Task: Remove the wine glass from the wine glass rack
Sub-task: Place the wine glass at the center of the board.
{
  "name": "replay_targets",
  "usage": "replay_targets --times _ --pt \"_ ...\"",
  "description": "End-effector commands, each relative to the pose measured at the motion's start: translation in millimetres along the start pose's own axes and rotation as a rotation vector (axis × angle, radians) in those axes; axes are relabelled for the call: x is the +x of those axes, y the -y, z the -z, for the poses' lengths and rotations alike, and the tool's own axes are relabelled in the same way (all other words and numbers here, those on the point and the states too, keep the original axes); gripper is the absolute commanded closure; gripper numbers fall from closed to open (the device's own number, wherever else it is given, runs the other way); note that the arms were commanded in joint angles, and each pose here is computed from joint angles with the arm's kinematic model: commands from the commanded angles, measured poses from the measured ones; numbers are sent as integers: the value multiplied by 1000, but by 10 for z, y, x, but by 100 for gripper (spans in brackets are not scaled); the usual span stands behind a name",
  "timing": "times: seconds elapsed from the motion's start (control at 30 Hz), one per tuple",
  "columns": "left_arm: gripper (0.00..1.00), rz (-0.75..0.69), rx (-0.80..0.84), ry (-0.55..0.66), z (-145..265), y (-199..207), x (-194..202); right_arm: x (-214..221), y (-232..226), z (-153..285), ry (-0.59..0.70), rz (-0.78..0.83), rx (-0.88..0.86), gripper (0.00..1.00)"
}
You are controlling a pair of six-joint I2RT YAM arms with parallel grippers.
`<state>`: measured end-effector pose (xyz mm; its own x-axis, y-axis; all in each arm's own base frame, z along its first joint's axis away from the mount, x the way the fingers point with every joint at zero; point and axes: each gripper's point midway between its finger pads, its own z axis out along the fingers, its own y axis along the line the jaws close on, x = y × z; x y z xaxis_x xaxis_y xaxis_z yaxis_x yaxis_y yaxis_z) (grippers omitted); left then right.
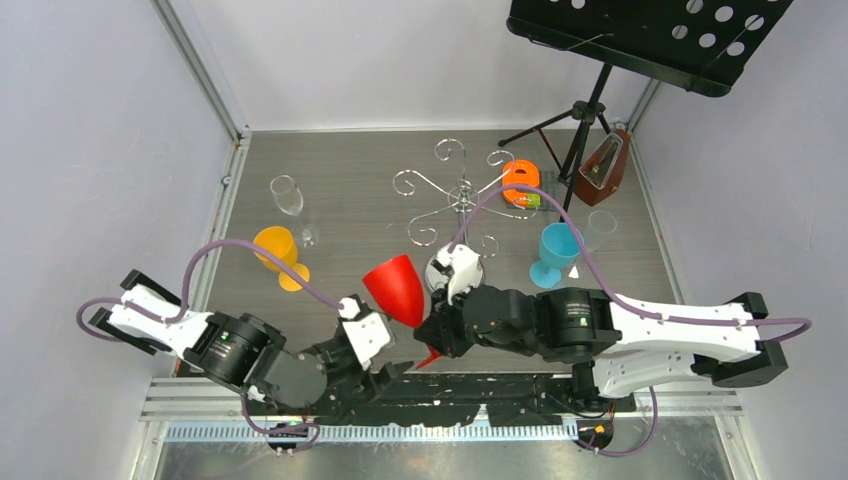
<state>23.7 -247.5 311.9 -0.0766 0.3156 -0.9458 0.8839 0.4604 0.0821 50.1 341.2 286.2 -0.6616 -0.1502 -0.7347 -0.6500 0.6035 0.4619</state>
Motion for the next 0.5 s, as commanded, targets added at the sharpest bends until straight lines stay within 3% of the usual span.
replay_targets --times 0.0,0.47 --pt "22 136 74 115 4 -27 -220 -181 257 194 109 83 66 94" --pt "12 328 160 200 -73 -214 -279 -144 739 438 157 284 158 94"
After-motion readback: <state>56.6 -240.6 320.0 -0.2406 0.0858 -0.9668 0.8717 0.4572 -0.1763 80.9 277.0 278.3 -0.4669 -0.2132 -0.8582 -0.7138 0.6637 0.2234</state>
